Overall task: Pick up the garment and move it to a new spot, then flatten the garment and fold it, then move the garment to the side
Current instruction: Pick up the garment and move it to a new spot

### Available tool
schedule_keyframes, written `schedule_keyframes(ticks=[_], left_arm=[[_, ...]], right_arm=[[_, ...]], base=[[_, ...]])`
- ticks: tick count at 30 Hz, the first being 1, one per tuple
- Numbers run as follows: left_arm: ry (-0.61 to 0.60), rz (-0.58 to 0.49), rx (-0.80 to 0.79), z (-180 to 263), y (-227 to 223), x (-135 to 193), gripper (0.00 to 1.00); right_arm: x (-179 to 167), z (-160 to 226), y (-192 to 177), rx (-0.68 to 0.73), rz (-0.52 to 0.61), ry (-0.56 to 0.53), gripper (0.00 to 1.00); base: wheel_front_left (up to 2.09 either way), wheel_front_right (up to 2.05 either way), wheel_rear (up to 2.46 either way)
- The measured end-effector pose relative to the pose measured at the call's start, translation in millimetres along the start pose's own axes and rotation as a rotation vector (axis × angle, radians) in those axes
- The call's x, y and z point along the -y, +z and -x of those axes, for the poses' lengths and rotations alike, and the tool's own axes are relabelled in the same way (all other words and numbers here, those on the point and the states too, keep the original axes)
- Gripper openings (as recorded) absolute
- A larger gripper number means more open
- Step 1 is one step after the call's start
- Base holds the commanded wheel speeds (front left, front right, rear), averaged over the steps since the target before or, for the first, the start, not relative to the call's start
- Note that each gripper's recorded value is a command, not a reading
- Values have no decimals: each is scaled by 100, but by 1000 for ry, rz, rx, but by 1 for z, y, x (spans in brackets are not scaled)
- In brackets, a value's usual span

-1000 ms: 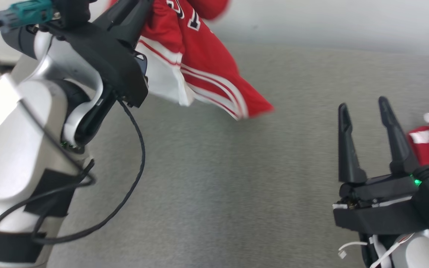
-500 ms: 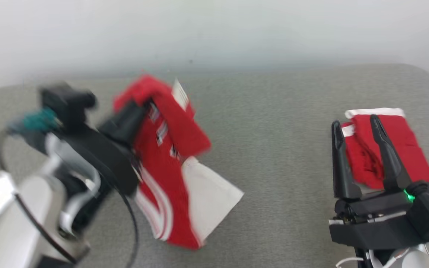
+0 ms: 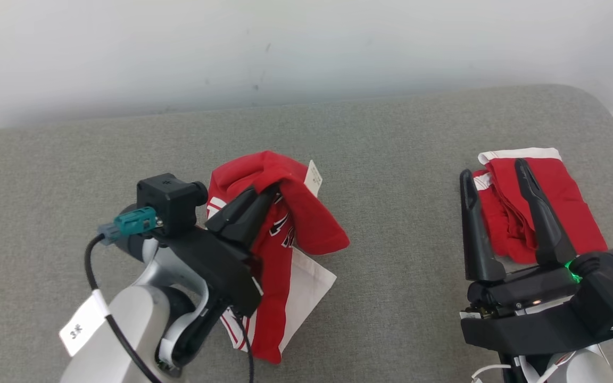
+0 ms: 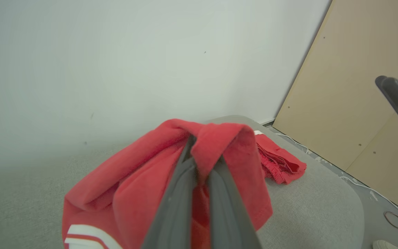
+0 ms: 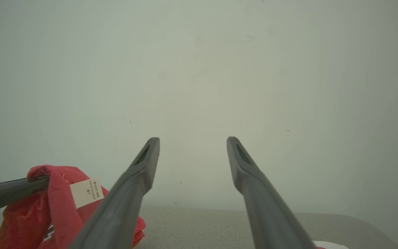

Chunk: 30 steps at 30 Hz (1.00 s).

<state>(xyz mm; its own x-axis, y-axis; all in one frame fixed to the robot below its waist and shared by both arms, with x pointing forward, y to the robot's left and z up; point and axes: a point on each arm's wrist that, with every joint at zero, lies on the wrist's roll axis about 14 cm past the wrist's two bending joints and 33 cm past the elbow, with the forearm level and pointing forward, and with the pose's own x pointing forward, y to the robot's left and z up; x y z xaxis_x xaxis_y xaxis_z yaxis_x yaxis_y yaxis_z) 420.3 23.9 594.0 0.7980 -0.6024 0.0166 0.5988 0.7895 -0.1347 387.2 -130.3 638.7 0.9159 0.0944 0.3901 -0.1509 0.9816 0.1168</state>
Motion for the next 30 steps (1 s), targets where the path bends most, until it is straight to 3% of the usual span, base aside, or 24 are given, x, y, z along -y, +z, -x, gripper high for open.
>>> schedule_keyframes(ticks=[5, 10, 13, 18, 26, 27, 28, 30], left_arm=[[-67, 25, 70, -18, 12, 27, 0], [-160, -43, 229, -40, 66, 55, 0], [-170, -73, 239, -44, 70, 57, 0], [-158, -99, 152, -50, 40, 50, 0], [-50, -176, -157, -30, -60, -3, 1], [-44, -189, -186, -27, -67, -7, 23], [-36, -201, -206, -25, -73, -11, 98], [-25, -212, -221, -23, -77, -16, 100]], right_arm=[[1, -1, 1, 1, -3, -1, 100], [8, -1, 1, -1, 10, -17, 100], [10, 1, 2, 1, 13, -25, 100], [16, 5, 7, 13, 22, -43, 100], [23, 6, 7, 14, 30, -62, 100], [23, 6, 7, 14, 29, -61, 100], [22, 5, 5, 11, 28, -58, 100], [21, 4, 4, 8, 26, -56, 100]], base=[[0, 0, 0], [0, 0, 0], [0, 0, 0], [0, 0, 0], [0, 0, 0], [0, 0, 0], [0, 0, 0], [0, 0, 0]])
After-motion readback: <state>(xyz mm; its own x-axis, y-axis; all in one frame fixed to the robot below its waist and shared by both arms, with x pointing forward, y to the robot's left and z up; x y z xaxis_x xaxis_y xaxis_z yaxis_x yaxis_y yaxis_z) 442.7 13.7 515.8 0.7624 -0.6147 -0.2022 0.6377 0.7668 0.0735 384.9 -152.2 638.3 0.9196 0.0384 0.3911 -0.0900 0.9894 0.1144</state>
